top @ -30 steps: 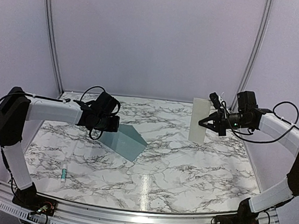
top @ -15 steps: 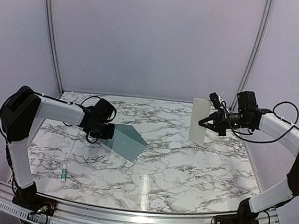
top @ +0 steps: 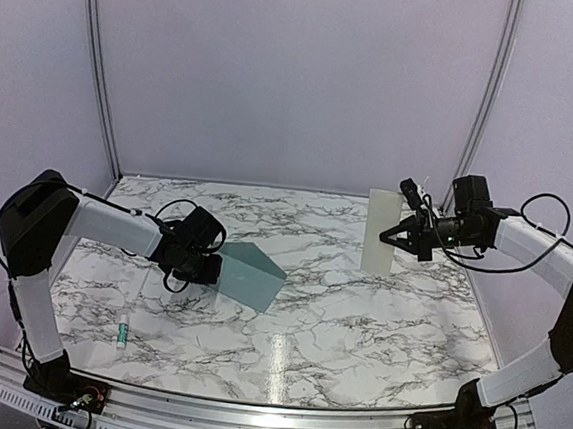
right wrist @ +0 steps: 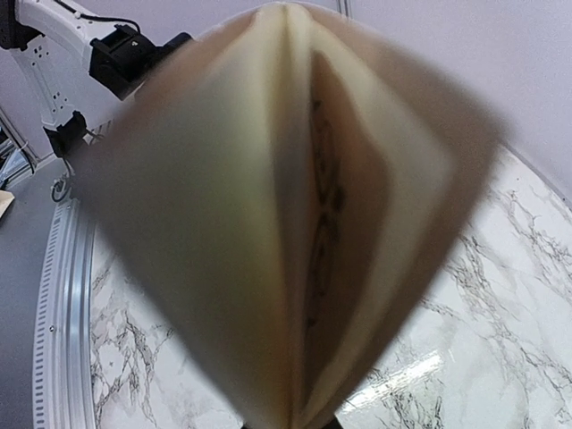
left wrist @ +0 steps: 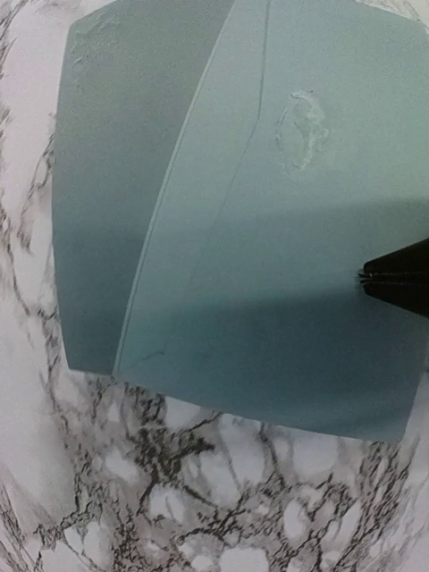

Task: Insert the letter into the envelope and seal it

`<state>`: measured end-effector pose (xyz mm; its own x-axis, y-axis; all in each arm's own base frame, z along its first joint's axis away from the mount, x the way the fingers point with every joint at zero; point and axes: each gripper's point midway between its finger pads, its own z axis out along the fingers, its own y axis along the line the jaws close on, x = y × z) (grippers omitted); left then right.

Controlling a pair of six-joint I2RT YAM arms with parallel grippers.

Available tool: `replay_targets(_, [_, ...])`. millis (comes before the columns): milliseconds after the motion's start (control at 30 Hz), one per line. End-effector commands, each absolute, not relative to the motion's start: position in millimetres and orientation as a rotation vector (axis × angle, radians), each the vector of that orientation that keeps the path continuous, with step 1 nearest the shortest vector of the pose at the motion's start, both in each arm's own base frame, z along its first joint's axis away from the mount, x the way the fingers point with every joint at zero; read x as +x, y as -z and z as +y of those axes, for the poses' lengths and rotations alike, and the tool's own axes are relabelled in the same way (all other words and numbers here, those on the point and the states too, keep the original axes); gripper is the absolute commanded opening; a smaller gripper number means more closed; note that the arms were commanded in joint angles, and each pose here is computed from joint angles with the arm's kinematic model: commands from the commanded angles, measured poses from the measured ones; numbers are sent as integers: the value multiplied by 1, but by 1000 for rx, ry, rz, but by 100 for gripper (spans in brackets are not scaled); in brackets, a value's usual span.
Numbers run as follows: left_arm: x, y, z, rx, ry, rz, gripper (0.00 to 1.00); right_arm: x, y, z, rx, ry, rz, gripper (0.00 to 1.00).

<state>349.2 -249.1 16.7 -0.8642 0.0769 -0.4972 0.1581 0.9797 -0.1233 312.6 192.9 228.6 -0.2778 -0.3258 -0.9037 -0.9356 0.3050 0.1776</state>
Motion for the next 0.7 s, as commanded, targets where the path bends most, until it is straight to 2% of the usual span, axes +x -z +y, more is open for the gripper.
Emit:
replay_targets(0, [282,10,-259,280,193,2744,0,315,-225,192,-1144,-961,1784,0])
replay_targets(200, [233,-1,-280,371,272,2744,0,316,-220,192,-1144,-972,1801,0])
replay_targets(300, [232,-26,-283,413,320,2702,0,317,-218,192,-1145,-979,1807,0])
replay_targets(400, [245,-79,-301,542,391,2569,1,316,-217,193,-1146,-989,1809,0])
replay_targets(467, [256,-115,-310,625,392,2461,23,316,-217,193,-1145,-992,1808,0])
replay_targets(567, [279,-155,-304,630,306,2323,63,316,-218,193,-1145,-987,1808,0])
replay_targets(600, [288,-162,-300,618,289,2293,70,316,-218,192,-1144,-986,1809,0])
replay_targets(667, [306,-169,-291,603,294,2264,75,316,-219,193,-1145,-986,1805,0])
